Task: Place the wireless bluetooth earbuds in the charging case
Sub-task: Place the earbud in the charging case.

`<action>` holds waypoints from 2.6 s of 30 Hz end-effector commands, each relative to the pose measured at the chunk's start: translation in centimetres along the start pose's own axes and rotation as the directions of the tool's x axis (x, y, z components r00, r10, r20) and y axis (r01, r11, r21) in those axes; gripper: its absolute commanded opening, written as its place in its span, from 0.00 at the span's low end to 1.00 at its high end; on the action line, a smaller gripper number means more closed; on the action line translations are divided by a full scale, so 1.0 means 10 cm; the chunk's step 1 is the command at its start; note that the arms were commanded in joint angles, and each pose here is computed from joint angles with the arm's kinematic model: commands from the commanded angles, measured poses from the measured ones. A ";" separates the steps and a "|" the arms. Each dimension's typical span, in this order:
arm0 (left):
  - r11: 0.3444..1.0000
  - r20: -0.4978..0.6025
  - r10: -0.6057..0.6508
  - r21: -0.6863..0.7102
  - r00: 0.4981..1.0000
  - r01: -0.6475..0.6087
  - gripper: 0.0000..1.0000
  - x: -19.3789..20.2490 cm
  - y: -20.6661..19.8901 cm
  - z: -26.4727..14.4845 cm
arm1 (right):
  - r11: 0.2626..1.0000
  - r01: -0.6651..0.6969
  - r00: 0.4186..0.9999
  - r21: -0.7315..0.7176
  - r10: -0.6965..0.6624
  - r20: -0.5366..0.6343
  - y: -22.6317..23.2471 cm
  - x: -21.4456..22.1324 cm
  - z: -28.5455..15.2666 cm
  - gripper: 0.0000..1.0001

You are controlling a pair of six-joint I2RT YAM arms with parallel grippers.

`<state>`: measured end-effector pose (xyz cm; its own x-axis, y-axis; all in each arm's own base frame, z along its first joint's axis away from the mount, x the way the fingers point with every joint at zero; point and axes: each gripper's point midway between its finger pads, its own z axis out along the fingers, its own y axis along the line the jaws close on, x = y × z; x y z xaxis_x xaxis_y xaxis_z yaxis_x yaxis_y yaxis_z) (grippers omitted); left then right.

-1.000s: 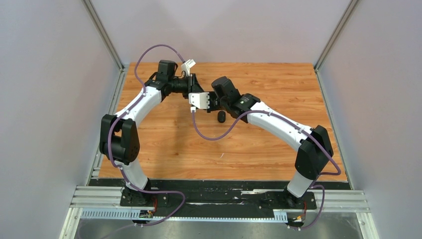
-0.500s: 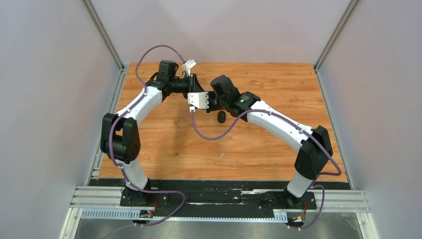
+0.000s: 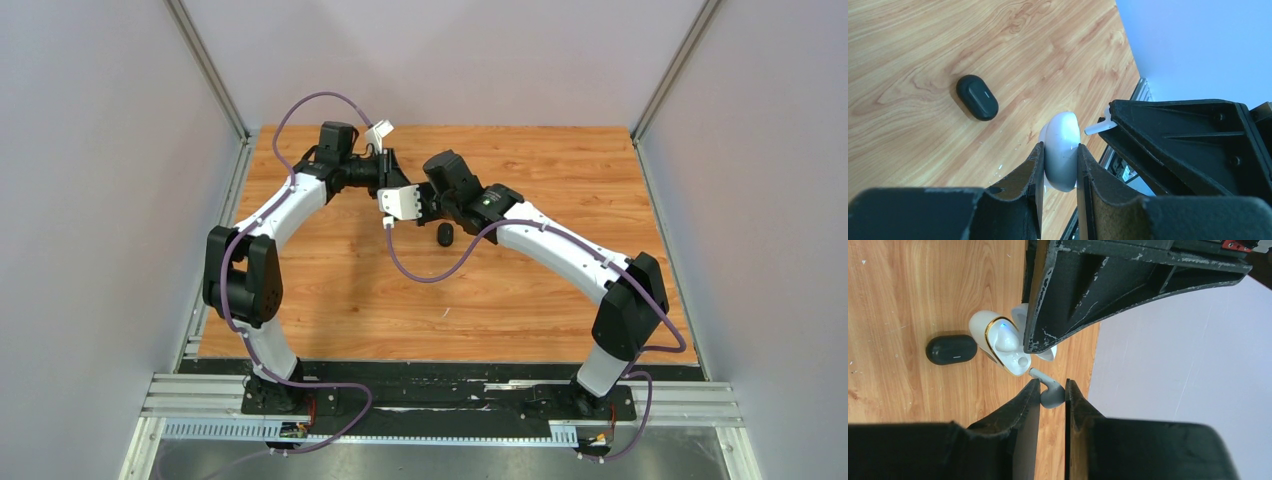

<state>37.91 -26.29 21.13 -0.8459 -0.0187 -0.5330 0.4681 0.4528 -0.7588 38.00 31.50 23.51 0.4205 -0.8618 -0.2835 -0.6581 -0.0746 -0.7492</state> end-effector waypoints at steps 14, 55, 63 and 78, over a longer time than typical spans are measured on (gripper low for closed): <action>0.995 0.044 0.075 0.062 0.996 -0.077 0.00 -0.24 -0.24 -0.07 | 0.999 0.037 0.999 0.030 -0.038 0.015 -0.14 -0.08 0.08 0.00; 0.996 0.038 0.063 0.064 0.997 -0.065 0.00 -0.25 -0.18 -0.02 | 0.960 -0.232 0.960 -0.155 0.251 0.120 -0.09 -0.36 -0.20 0.41; 0.993 0.032 0.083 0.087 0.996 -0.086 0.00 -0.20 -0.18 -0.02 | 0.881 -0.445 0.849 -0.160 0.472 0.238 -0.55 -0.42 -0.58 0.55; 0.942 0.010 0.247 0.233 0.969 -0.242 0.00 0.04 -0.39 -0.12 | 0.636 -0.598 0.629 -0.488 0.749 0.206 -0.30 -0.15 -0.73 0.50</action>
<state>37.16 -27.02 21.62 -0.8124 0.0349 -0.5821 0.5587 0.3323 -0.7598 38.07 29.08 30.78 -0.0882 -0.5281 -0.8446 -0.9184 0.3714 -0.1363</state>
